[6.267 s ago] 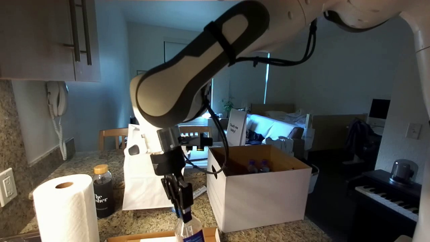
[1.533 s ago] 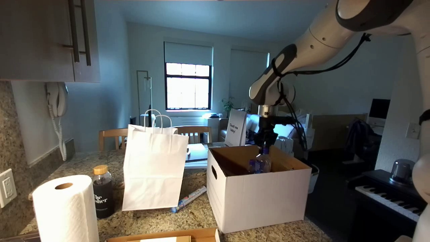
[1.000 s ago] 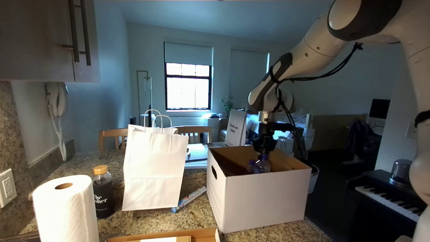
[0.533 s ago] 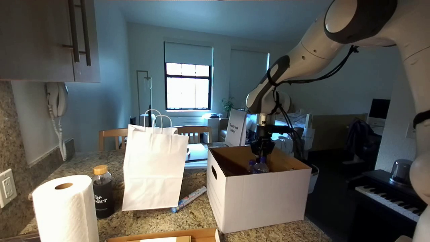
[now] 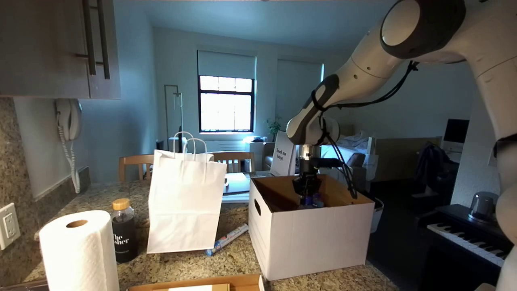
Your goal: Place four empty water bottles inside the white storage box on the right
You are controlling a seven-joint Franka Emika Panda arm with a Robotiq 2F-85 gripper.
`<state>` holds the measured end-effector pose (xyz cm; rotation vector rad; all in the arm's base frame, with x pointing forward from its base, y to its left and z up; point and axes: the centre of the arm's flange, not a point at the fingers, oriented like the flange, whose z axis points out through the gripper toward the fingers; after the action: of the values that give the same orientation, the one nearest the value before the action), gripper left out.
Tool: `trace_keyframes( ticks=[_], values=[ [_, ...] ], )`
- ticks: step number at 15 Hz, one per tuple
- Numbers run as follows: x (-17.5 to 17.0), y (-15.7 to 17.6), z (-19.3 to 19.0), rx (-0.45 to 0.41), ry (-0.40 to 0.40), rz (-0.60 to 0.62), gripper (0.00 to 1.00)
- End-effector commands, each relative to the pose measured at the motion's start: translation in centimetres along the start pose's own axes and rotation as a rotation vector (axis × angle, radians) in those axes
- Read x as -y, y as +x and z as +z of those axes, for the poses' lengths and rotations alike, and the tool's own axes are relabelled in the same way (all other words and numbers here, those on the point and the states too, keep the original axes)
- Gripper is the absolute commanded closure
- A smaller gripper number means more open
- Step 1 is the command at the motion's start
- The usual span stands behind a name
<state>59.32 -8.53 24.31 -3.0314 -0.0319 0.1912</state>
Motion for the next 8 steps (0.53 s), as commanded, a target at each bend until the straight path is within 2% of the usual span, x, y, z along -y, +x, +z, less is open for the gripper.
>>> trace_keyframes(
  ticks=[1,6,8],
  values=[
    [-0.1,-0.1,-0.6,-0.011,-0.009,0.028,0.86],
    [-4.8,0.2,-1.3,-0.011,-0.023,0.152,0.86],
    [-7.4,0.2,-1.3,-0.042,-0.043,0.212,0.86]
  ],
)
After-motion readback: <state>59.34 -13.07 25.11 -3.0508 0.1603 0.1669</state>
